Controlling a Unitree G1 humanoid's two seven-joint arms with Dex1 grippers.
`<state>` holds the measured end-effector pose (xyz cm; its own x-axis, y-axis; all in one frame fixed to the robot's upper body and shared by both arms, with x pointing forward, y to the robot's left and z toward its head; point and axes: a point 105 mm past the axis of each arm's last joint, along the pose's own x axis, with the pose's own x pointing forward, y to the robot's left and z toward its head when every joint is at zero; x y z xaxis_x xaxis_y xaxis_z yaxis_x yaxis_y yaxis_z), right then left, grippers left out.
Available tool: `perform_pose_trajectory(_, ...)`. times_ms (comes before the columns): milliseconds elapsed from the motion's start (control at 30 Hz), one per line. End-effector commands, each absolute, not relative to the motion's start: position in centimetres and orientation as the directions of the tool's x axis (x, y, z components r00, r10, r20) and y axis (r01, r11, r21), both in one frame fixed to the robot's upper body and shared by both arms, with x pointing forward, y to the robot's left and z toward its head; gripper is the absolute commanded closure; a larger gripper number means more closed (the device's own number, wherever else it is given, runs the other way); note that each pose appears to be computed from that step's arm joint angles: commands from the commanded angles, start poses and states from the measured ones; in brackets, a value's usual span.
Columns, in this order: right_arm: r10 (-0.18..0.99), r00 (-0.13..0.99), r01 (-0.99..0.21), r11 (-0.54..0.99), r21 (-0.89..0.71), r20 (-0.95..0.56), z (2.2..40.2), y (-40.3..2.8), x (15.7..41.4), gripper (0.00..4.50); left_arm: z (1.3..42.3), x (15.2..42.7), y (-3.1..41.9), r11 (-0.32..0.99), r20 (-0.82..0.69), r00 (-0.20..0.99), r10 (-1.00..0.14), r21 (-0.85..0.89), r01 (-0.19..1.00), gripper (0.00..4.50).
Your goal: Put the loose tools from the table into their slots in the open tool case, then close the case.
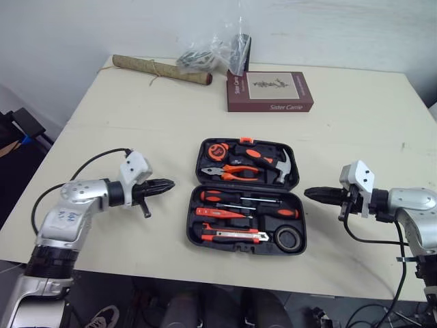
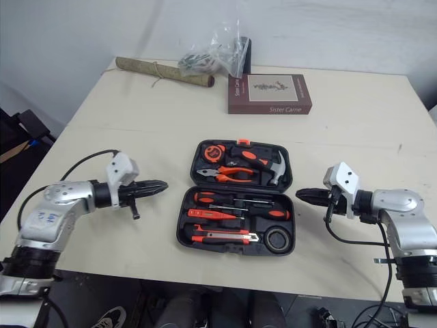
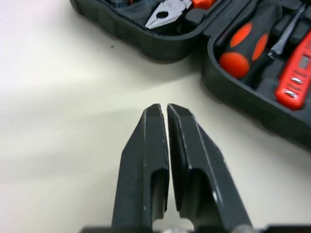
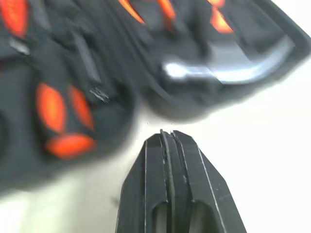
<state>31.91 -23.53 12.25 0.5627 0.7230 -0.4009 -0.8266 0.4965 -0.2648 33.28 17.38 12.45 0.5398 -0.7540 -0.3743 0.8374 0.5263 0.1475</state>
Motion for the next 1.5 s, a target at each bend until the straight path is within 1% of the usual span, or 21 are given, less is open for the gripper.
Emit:
perform_pose_trajectory(33, 0.720, 0.567, -0.823, 0.496, -0.276, -0.400, 10.9, -22.2, 32.7, 4.50, 11.4, 34.1, 16.2, 0.505, -0.391, 0.520, -0.760, 0.149, 0.850, 4.46)
perform_pose_trajectory(200, 0.744, 0.557, -0.830, 0.488, -0.268, -0.370, 10.2, -20.1, 33.4, 4.50, 11.0, 35.4, 14.4, 0.499, -0.371, 0.514, -0.774, 0.143, 0.855, 4.46)
perform_pose_trajectory(333, 0.792, 0.508, -0.860, 0.445, -0.250, -0.339, 10.5, -18.2, 32.5, 4.50, 11.3, 34.9, 12.2, 0.416, -0.340, 0.439, -0.831, 0.143, 0.898, 4.46)
perform_pose_trajectory(500, 0.804, 0.497, -0.866, 0.437, -0.242, -0.326, 11.1, -17.5, 31.5, 4.50, 11.6, 34.0, 11.8, 0.384, -0.335, 0.410, -0.848, 0.143, 0.912, 4.46)
perform_pose_trajectory(600, 0.814, 0.486, -0.873, 0.429, -0.234, -0.319, 11.3, -17.1, 30.9, 4.50, 11.5, 33.3, 12.1, 0.381, -0.338, 0.408, -0.848, 0.145, 0.913, 4.46)
perform_pose_trajectory(700, 0.799, 0.499, -0.866, 0.442, -0.236, -0.336, 11.1, -17.3, 30.8, 4.50, 11.2, 33.6, 13.3, 0.423, -0.349, 0.455, -0.819, 0.169, 0.890, 4.46)
perform_pose_trajectory(800, 0.784, 0.502, -0.864, 0.437, -0.249, -0.365, 10.8, -18.1, 30.3, 4.50, 11.0, 33.6, 15.5, 0.476, -0.385, 0.488, -0.783, 0.134, 0.869, 4.46)
perform_pose_trajectory(867, 0.773, 0.525, -0.850, 0.452, -0.273, -0.357, 11.4, -18.8, 30.2, 4.50, 11.4, 33.7, 16.9, 0.509, -0.389, 0.525, -0.757, 0.152, 0.847, 3.96)
perform_pose_trajectory(900, 0.764, 0.541, -0.840, 0.470, -0.271, -0.353, 11.9, -19.4, 30.2, 4.18, 12.0, 33.8, 17.8, 0.533, -0.377, 0.549, -0.746, 0.157, 0.832, 3.72)
perform_pose_trajectory(933, 0.754, 0.546, -0.837, 0.480, -0.262, -0.364, 12.4, -20.1, 30.0, 3.83, 12.9, 33.9, 18.6, 0.547, -0.354, 0.571, -0.741, 0.174, 0.819, 3.32)
perform_pose_trajectory(967, 0.741, 0.551, -0.835, 0.492, -0.248, -0.384, 12.8, -20.8, 29.7, 3.42, 14.1, 33.7, 19.3, 0.546, -0.324, 0.571, -0.755, 0.173, 0.820, 2.75)
perform_pose_trajectory(1033, 0.709, 0.596, -0.802, 0.550, -0.235, -0.377, 13.9, -21.9, 29.7, 2.57, 15.9, 33.0, 19.8, 0.531, -0.279, 0.554, -0.785, 0.159, 0.832, 2.01)
perform_pose_trajectory(1100, 0.628, 0.661, -0.739, 0.640, -0.210, -0.411, 14.7, -23.1, 30.1, 1.57, 17.8, 32.4, 19.8, 0.520, -0.234, 0.530, -0.815, 0.108, 0.847, 1.12)
perform_pose_trajectory(1133, 0.595, 0.678, -0.711, 0.680, -0.180, -0.431, 15.2, -23.5, 30.2, 0.99, 18.7, 32.6, 19.9, 0.552, -0.232, 0.555, -0.799, 0.083, 0.829, 0.56)
perform_pose_trajectory(1167, 0.554, 0.686, -0.676, 0.726, -0.130, -0.471, 15.5, -23.9, 30.2, 0.51, 19.4, 32.9, 19.8, 0.588, -0.240, 0.581, -0.778, 0.050, 0.807, 0.16)
perform_pose_trajectory(1200, 0.530, 0.685, -0.652, 0.752, -0.095, -0.499, 15.6, -24.1, 30.2, 0.02, 19.7, 33.2, 19.8, 0.614, -0.251, 0.601, -0.759, 0.029, 0.788, 0.00)
perform_pose_trajectory(1267, 0.528, 0.628, -0.611, 0.790, 0.058, -0.571, 15.7, -23.9, 29.9, 0.02, 20.2, 33.6, 18.6, 0.628, -0.270, 0.599, -0.754, -0.029, 0.778, 0.00)
perform_pose_trajectory(1333, 0.515, 0.605, -0.510, 0.837, 0.201, -0.607, 16.1, -23.9, 30.3, 0.02, 19.7, 34.2, 17.8, 0.659, -0.338, 0.597, -0.728, -0.105, 0.745, 0.00)
perform_pose_trajectory(1400, 0.494, 0.609, -0.434, 0.863, 0.260, -0.621, 16.6, -23.6, 31.4, 0.02, 19.2, 34.8, 17.0, 0.677, -0.378, 0.587, -0.716, -0.173, 0.715, 0.00)
perform_pose_trajectory(1467, 0.490, 0.611, -0.392, 0.869, 0.300, -0.622, 17.1, -23.1, 32.2, 0.02, 19.1, 35.3, 16.2, 0.685, -0.389, 0.580, -0.715, -0.224, 0.694, 0.00)
perform_pose_trajectory(1500, 0.484, 0.609, -0.379, 0.873, 0.306, -0.628, 17.3, -22.8, 32.6, 0.02, 18.7, 35.8, 15.9, 0.697, -0.413, 0.583, -0.700, -0.215, 0.684, 0.00)
